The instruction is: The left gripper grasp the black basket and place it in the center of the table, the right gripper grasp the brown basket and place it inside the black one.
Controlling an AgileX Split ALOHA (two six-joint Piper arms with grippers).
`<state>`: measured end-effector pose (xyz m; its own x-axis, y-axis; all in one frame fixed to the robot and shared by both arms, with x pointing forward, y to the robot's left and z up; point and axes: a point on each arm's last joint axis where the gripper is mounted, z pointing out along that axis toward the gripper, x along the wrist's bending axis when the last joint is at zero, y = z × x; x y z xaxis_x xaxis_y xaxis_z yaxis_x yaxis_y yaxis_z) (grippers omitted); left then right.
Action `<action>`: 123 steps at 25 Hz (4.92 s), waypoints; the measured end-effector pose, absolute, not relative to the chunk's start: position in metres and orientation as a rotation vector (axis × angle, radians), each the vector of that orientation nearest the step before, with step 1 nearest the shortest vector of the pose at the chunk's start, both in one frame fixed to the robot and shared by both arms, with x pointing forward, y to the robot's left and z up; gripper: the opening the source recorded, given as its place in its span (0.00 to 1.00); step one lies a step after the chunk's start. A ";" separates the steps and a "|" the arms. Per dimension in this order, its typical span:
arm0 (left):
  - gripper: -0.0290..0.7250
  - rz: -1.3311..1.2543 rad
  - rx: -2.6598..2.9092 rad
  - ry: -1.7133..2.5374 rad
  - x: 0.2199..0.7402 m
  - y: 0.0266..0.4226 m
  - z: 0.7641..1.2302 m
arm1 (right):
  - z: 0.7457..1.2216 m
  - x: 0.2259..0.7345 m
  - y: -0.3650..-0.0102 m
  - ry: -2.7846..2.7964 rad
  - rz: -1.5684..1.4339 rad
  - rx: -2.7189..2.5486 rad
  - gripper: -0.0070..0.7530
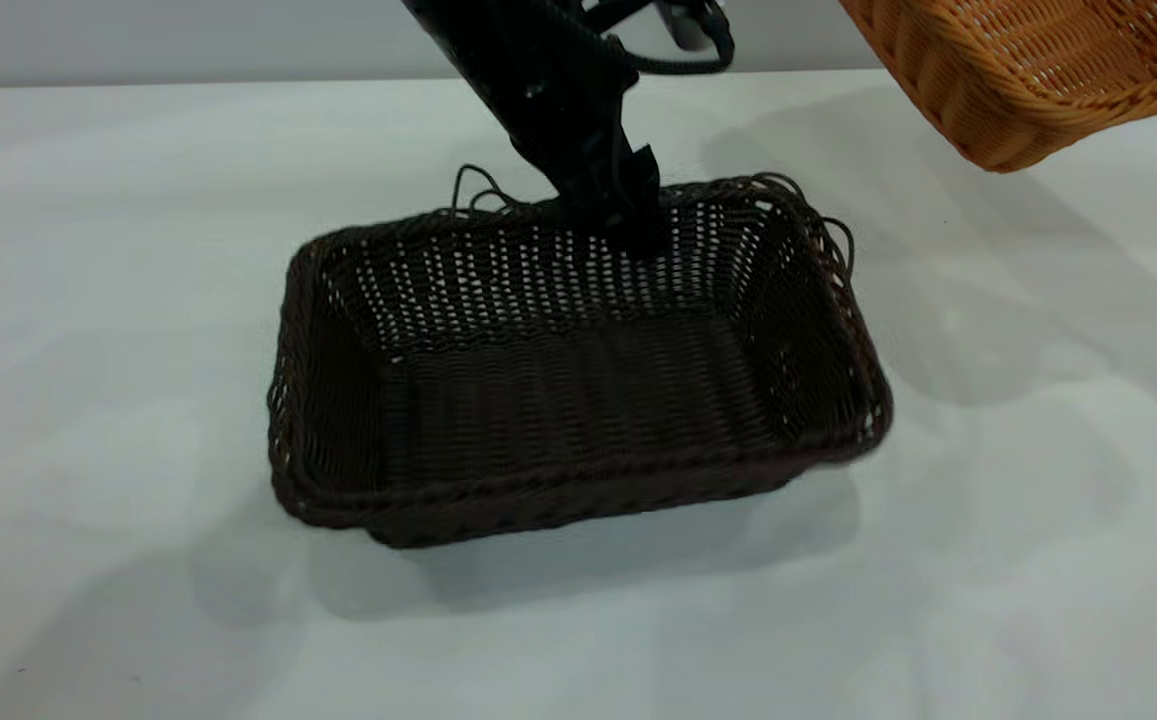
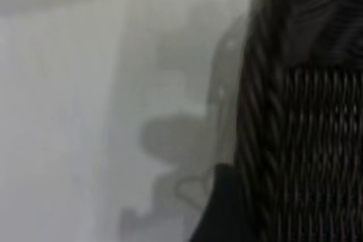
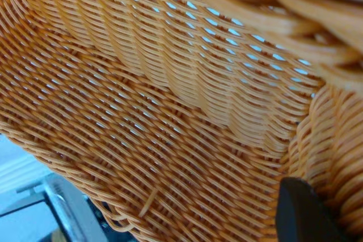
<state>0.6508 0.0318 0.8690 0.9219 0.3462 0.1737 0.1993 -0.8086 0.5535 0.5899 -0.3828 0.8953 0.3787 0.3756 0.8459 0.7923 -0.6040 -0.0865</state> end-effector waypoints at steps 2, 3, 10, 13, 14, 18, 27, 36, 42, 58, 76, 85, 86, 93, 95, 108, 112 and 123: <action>0.83 0.375 2.489 0.489 0.658 0.043 0.883 | 0.897 0.589 -0.382 -1.022 -1.135 -2.146 0.10; 0.83 0.389 2.460 0.544 0.664 0.052 0.895 | 0.898 0.588 -0.382 -1.037 -1.130 -2.143 0.10; 0.77 0.394 2.199 1.069 0.700 0.171 0.969 | 0.922 0.575 -0.367 -1.318 -0.977 -2.091 0.10; 0.77 0.410 2.120 1.224 0.708 0.218 0.975 | 0.928 0.572 -0.338 -1.517 -0.828 -2.009 0.10; 0.77 0.412 2.106 1.257 0.710 0.230 0.975 | 0.928 0.572 -0.325 -1.592 -0.767 -1.969 0.10; 0.77 0.395 2.089 1.318 0.711 0.252 0.972 | 0.934 0.575 -0.269 -1.867 -0.539 -1.805 0.10; 0.77 0.379 2.111 1.303 0.710 0.252 0.970 | 0.963 0.592 -0.185 -2.338 -0.378 -1.522 0.10; 0.77 0.381 2.115 1.298 0.710 0.252 0.970 | 0.929 0.612 -0.166 -2.372 -0.249 -1.449 0.10; 0.77 0.381 2.116 1.297 0.710 0.252 0.970 | 0.923 0.613 -0.165 -2.346 -0.228 -1.459 0.10; 0.77 0.379 2.115 1.299 0.710 0.252 0.970 | 0.907 0.616 -0.164 -1.985 -0.108 -1.894 0.10; 0.77 0.354 2.118 1.301 0.708 0.250 0.971 | 0.905 0.620 -0.170 -2.142 -0.103 -1.862 0.85; 0.77 0.374 2.087 1.244 0.689 0.248 1.027 | 0.972 0.615 -0.176 -2.304 -0.281 -1.874 0.82; 0.77 0.381 2.083 1.236 0.686 0.248 1.035 | 0.982 0.614 -0.177 -2.324 -0.319 -1.873 0.82; 0.77 0.404 2.047 1.203 0.646 0.248 1.104 | 1.088 0.574 -0.187 -2.515 -0.675 -1.819 0.79; 0.77 0.415 2.058 1.213 0.627 0.250 1.127 | 1.123 0.551 -0.193 -2.569 -0.792 -1.794 0.79; 0.77 0.496 1.915 1.523 0.516 0.270 1.215 | 1.206 0.387 -0.226 -2.639 -1.277 -1.598 0.79; 0.77 0.504 1.910 1.537 0.483 0.273 1.211 | 1.183 0.358 -0.233 -2.632 -1.263 -1.601 0.79; 0.77 0.420 1.962 1.610 0.372 0.278 1.137 | 1.109 0.297 -0.251 -2.632 -1.188 -1.624 0.78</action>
<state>0.3715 0.2778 1.1369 0.2294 0.9674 -0.1073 0.7914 -0.1212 0.5992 0.2966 -0.2511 1.1090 -0.5085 0.8342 0.2134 0.7119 0.2678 0.6492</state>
